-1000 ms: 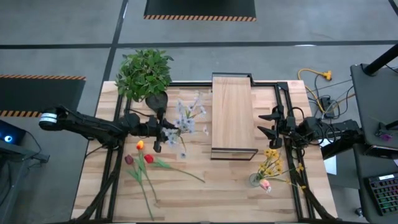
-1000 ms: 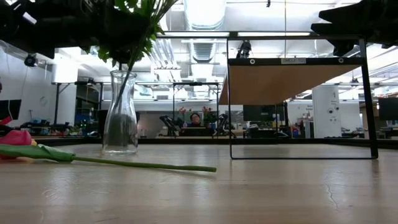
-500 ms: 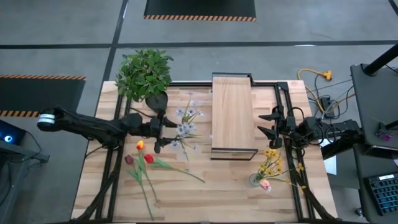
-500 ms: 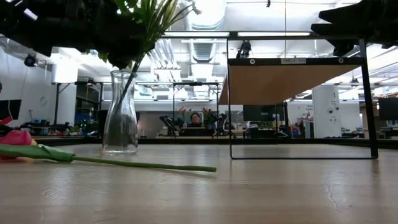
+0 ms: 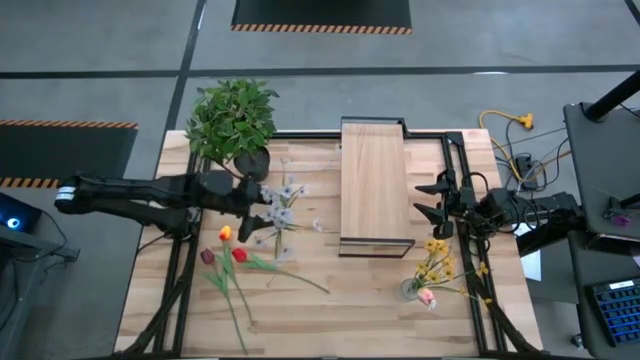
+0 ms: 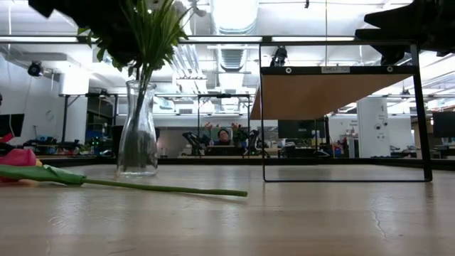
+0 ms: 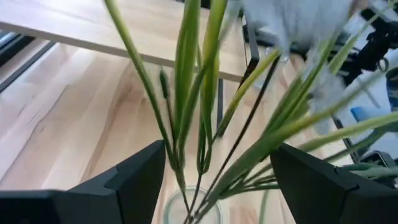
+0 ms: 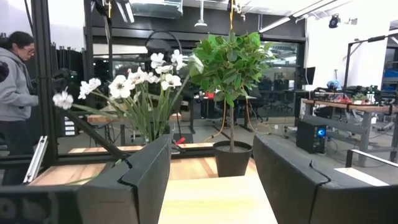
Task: Pick and place flowers into a vace then onto a shelf
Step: Put the white flower into the left transparent glass vase, then put the maroon tulip into the left transparent glass vase
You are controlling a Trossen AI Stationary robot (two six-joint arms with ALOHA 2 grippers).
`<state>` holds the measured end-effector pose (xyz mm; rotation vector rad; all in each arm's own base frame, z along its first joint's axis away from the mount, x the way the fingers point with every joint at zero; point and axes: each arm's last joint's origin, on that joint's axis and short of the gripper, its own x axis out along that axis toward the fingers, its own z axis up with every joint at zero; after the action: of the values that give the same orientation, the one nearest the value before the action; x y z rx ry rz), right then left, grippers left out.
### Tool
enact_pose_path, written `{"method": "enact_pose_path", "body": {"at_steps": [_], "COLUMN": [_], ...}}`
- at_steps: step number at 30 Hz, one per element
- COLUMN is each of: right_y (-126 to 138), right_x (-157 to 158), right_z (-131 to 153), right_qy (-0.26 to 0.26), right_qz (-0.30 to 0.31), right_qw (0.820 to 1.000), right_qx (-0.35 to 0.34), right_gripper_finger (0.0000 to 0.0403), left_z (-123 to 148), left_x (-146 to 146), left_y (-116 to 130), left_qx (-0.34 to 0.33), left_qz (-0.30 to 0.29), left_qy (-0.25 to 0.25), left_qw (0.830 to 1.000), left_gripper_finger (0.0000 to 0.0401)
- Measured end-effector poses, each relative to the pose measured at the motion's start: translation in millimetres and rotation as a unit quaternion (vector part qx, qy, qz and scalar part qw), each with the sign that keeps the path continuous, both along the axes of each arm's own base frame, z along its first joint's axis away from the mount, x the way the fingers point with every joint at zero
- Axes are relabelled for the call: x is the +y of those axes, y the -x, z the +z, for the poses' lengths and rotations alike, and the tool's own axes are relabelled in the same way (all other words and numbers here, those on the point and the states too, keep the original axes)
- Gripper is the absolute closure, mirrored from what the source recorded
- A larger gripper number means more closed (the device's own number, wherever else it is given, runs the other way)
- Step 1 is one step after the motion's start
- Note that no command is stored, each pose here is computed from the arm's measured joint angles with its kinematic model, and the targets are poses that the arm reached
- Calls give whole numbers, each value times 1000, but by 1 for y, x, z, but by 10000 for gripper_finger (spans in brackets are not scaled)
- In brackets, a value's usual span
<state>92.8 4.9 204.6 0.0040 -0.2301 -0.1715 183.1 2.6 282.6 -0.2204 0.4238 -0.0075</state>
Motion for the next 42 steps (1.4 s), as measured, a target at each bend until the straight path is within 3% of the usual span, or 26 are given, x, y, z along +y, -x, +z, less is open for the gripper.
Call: {"method": "enact_pose_path", "body": {"at_steps": [8, 14, 18, 25, 34, 42], "right_y": [0, 0, 0, 0, 0, 1], "right_x": [0, 0, 0, 0, 0, 0], "right_z": [0, 0, 0, 0, 0, 3], "right_qy": [0, 0, 0, 0, 0, 15], "right_qz": [0, 0, 0, 0, 1, -2], "right_qw": [1000, 1000, 1000, 1000, 1000, 1000], "right_qx": [1, 1, 1, 1, 1, -4], "right_gripper_finger": [184, 184, 184, 184, 184, 184], "left_z": [24, 20, 8, -5, -11, -25], "left_x": [0, 0, -1, -3, -9, -36], "left_y": [7, 14, 20, 37, 47, 35], "left_qx": [76, 135, 193, 297, 343, 401], "left_qz": [6, 51, 98, 188, 344, 407], "left_qy": [12, 87, 146, 230, 382, 413], "left_qw": [997, 986, 965, 908, 786, 710], "left_gripper_finger": [128, 128, 128, 128, 128, 128]}}
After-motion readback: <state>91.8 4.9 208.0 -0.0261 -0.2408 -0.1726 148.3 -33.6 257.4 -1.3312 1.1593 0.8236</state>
